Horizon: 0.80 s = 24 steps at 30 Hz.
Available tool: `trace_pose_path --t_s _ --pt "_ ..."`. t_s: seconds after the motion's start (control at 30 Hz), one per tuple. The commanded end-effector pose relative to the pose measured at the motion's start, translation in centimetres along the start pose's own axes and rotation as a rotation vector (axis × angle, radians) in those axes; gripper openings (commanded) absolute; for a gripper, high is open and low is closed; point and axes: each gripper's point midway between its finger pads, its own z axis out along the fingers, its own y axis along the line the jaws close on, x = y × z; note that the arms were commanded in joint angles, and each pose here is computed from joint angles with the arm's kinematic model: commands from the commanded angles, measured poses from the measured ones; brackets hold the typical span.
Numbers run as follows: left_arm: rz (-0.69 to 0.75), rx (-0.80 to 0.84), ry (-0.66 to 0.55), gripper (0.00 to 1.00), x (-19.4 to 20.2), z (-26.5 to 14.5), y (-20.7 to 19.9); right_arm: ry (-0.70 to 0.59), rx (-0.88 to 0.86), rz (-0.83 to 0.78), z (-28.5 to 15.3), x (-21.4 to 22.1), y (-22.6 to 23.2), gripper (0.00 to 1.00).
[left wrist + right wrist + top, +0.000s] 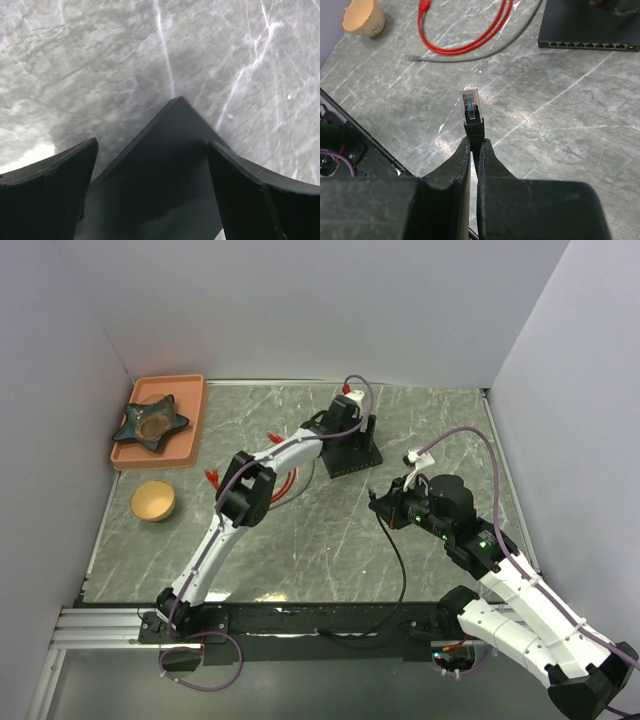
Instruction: Insert the plug into the switch port
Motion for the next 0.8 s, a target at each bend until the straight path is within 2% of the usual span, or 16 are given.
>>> trace_pose_path --t_s 0.0,0.2,0.3,0.47,0.5,0.57,0.77 --pt "0.111 -0.130 -0.053 0.98 -0.4 -0.7 -3.1 -0.026 -0.007 0.005 -0.7 -0.7 0.3 0.00" --pt "0.102 -0.157 -0.023 0.99 1.7 0.7 -3.5 -0.023 -0.004 0.009 -0.8 -0.4 0.1 0.00" --pt "0.105 -0.159 -0.025 0.98 1.5 0.8 -3.6 -0.022 -0.004 0.007 -0.8 -0.3 0.1 0.00" --pt "0.118 -0.240 0.057 0.93 3.1 -0.2 -1.9 -0.022 -0.007 0.009 -0.8 -0.3 0.2 0.00" --pt "0.115 -0.260 0.093 0.92 4.6 -0.3 -1.1 -0.025 -0.010 0.010 -0.7 -0.3 0.2 0.00" --pt "0.108 -0.286 0.104 0.91 4.8 -1.4 -0.7 -0.018 -0.019 0.012 -0.6 -0.1 0.3 0.00" --pt "0.075 -0.381 0.220 0.87 9.0 -2.4 1.9 -0.015 -0.040 0.019 -0.7 0.1 0.7 0.00"
